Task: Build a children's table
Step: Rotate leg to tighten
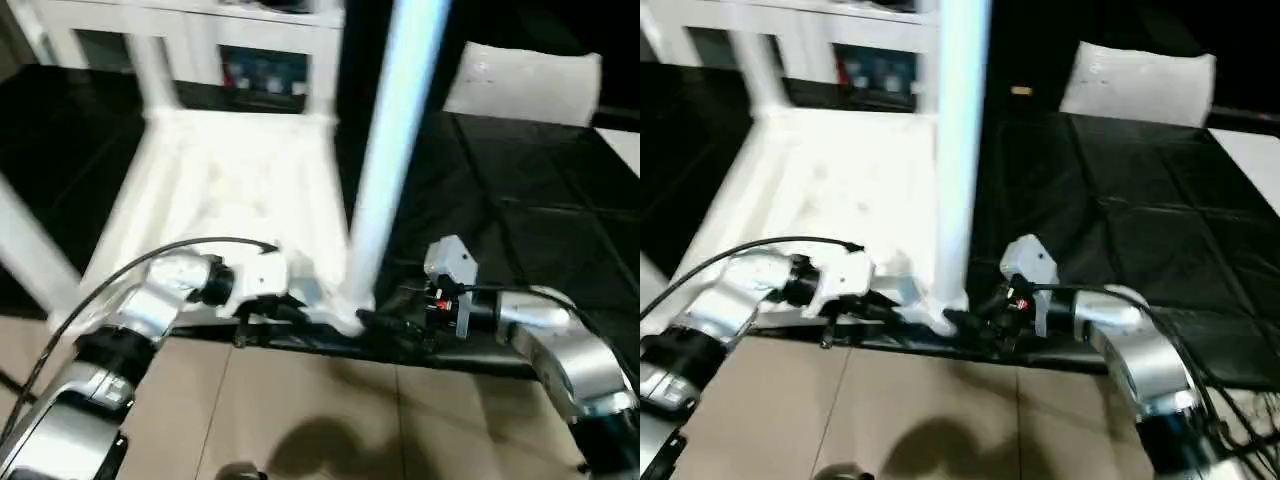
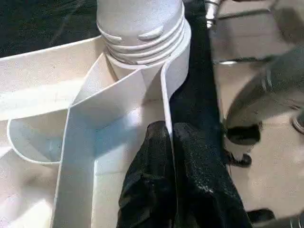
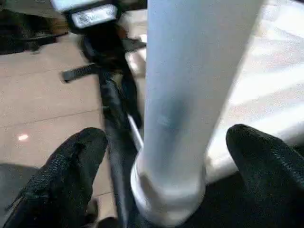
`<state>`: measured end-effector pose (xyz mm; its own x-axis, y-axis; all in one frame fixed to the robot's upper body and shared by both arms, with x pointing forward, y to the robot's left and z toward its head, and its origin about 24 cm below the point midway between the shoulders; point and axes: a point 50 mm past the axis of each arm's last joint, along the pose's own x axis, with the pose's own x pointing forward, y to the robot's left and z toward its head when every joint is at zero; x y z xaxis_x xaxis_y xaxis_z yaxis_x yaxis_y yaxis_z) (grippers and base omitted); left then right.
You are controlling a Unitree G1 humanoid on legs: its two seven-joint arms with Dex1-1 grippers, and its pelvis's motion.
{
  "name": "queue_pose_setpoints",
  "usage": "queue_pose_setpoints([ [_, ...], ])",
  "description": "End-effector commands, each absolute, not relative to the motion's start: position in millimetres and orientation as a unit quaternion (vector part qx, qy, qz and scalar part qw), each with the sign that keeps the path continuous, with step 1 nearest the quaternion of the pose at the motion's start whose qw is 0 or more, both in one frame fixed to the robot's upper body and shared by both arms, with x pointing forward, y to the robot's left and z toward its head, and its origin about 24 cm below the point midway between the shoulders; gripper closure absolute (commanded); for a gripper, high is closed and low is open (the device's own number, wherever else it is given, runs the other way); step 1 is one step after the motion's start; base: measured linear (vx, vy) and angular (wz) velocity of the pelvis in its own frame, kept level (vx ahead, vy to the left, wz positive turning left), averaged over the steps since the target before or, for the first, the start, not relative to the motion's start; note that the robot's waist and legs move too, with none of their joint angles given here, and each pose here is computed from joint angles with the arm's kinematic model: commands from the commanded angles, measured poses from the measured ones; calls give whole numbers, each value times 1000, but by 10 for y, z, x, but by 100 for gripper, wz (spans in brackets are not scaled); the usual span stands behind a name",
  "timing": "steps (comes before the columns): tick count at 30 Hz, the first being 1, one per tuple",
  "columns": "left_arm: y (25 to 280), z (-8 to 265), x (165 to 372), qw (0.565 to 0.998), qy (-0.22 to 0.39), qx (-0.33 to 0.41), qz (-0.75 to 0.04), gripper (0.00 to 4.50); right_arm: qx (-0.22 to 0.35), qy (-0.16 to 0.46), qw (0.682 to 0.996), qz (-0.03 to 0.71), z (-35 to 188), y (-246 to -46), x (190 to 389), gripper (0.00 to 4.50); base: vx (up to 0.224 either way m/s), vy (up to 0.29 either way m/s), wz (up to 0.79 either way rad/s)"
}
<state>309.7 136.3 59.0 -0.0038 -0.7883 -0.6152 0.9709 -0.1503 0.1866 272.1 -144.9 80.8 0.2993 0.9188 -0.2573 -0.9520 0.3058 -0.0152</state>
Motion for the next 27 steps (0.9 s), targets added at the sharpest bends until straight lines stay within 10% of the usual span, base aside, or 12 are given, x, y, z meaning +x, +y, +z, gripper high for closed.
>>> queue_pose_setpoints([
  [1,1214,502,3002,562,159,337,-738,450,-87,103,789,599,816,-1479,2735,36,0,0,0],
  [27,1292,481,3017,588,185,273,-738,450,-9,170,709,684,616,-1438,2710,243,0,0,0],
])
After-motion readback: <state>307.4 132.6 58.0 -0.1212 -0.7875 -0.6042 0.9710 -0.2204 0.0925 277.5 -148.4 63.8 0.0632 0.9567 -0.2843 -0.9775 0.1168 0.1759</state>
